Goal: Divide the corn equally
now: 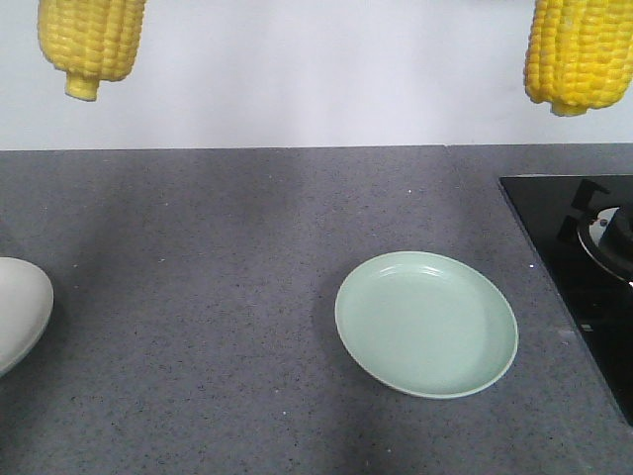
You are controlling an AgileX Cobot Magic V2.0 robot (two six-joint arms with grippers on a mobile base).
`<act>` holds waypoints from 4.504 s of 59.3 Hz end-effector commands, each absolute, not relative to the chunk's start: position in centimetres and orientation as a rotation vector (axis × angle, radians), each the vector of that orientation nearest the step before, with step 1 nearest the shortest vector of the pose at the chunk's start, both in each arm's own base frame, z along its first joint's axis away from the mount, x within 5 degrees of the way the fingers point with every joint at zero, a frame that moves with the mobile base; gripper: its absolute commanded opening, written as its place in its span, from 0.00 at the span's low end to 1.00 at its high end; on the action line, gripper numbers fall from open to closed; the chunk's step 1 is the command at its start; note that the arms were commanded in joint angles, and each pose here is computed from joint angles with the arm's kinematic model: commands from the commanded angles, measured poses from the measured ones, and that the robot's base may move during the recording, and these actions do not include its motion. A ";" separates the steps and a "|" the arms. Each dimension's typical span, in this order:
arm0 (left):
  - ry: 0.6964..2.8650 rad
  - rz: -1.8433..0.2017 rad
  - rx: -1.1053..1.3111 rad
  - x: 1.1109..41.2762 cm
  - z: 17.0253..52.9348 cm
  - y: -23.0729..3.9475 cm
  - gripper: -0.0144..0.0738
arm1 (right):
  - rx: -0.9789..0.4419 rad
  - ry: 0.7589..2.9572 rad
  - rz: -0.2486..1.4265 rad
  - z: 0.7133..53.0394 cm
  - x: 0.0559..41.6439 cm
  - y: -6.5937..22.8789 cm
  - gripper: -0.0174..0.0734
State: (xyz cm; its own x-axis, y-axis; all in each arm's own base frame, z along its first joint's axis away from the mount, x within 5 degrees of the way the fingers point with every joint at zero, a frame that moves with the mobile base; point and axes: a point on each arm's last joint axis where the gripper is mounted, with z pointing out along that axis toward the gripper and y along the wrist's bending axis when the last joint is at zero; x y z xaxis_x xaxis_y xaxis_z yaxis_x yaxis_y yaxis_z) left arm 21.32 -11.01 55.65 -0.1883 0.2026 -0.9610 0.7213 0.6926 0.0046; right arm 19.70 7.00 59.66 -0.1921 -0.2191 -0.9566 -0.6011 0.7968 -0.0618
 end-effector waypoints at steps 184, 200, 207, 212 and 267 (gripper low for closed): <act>1.632 -0.578 0.694 20.0 57.5 -10.6 0.15 | -0.759 2.375 0.599 34.5 34.8 9.6 0.22; 1.632 -0.578 0.694 20.0 57.5 -10.6 0.15 | -0.757 2.377 0.585 34.1 35.2 9.5 0.34; 1.632 -0.578 0.694 20.0 57.5 -10.6 0.15 | -0.759 2.379 0.579 34.1 35.2 9.5 0.42; 1.632 -0.578 0.694 20.0 57.5 -10.6 0.15 | -0.761 2.381 0.579 34.1 35.2 9.5 0.49; 1.632 -0.578 0.694 20.0 57.5 -10.6 0.15 | -0.816 2.078 0.720 41.4 30.0 10.1 0.24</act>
State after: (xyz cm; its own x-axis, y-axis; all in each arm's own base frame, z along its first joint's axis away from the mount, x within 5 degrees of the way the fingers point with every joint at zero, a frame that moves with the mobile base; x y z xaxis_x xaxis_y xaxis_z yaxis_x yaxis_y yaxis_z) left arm 21.31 -11.01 55.64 -0.1888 0.2031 -0.9608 0.7216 0.6923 0.0045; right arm 32.88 10.04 36.65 -0.6226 -0.3578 -0.6959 -0.6766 0.6930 0.2491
